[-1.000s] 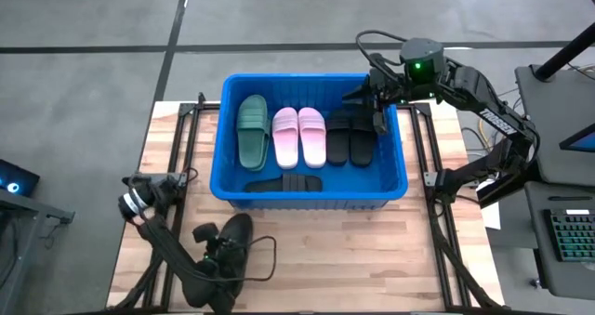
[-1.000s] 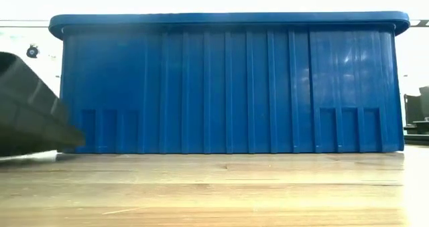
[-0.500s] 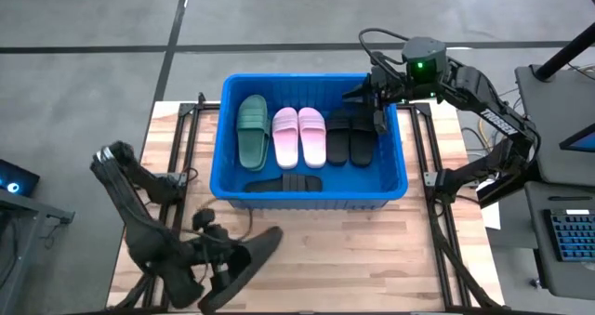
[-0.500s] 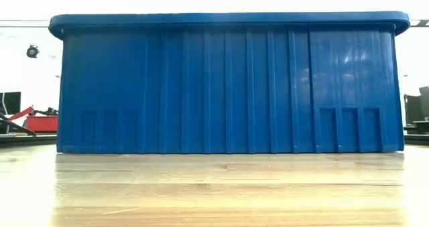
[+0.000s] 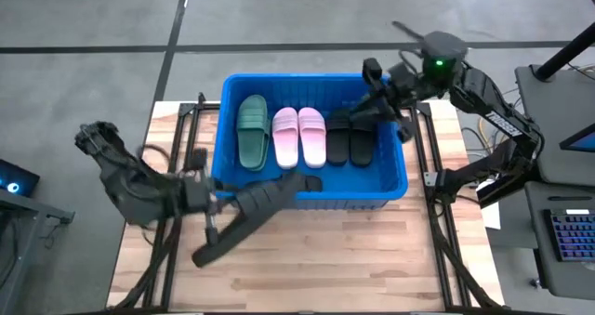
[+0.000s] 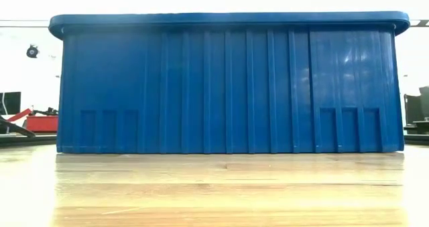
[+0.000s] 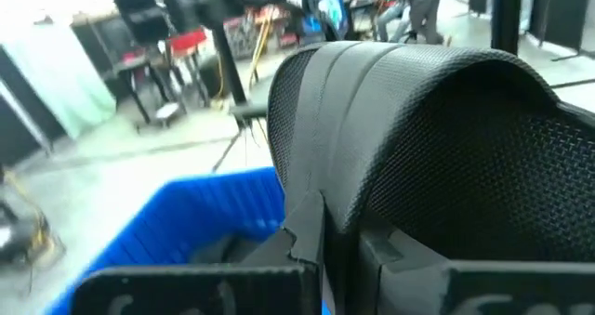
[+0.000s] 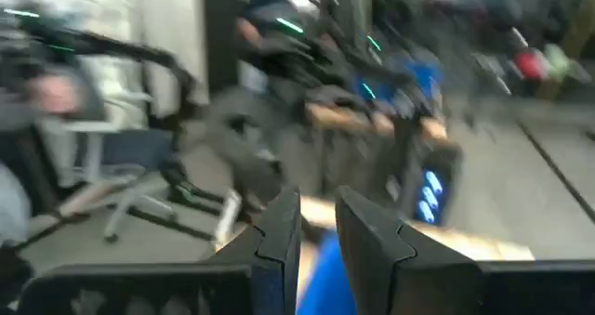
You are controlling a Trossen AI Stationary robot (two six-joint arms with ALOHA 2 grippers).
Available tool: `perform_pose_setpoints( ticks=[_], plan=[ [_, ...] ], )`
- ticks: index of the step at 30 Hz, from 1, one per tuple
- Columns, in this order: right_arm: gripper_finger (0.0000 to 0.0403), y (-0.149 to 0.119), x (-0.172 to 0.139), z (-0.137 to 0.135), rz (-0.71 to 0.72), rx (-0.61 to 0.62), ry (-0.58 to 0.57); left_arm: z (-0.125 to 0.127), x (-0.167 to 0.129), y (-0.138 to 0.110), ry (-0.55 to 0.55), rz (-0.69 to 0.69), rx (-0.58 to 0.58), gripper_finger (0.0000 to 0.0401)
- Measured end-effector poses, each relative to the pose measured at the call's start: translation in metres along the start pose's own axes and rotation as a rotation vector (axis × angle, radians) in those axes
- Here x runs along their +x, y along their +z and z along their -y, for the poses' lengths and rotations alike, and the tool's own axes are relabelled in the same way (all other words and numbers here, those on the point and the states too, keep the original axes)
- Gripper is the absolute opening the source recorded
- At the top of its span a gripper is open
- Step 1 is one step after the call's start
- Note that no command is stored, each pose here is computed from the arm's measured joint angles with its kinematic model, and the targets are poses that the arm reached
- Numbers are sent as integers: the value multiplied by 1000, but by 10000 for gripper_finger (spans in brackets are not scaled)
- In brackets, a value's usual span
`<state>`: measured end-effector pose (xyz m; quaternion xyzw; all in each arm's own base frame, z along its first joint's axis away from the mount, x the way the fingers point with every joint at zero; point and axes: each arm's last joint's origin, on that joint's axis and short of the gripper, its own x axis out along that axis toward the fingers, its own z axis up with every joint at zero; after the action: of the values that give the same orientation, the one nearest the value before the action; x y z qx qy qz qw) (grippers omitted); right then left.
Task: Pick and place slides into bin
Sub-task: Put the black slipper into the blue bin
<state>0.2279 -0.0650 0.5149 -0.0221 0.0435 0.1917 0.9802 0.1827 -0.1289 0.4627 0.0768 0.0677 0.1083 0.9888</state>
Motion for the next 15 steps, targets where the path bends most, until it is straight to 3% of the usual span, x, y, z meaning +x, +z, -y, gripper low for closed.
perform_pose_setpoints(
  ticks=[8, 15],
  plan=[
    [77, 29, 6, -37, 225, -374, 140, -40, -25, 14, 6, 81, 0, 0],
    [150, 24, 22, -40, 173, -450, 0, -42, -28, 15, -41, 94, -4, 0]
  ],
)
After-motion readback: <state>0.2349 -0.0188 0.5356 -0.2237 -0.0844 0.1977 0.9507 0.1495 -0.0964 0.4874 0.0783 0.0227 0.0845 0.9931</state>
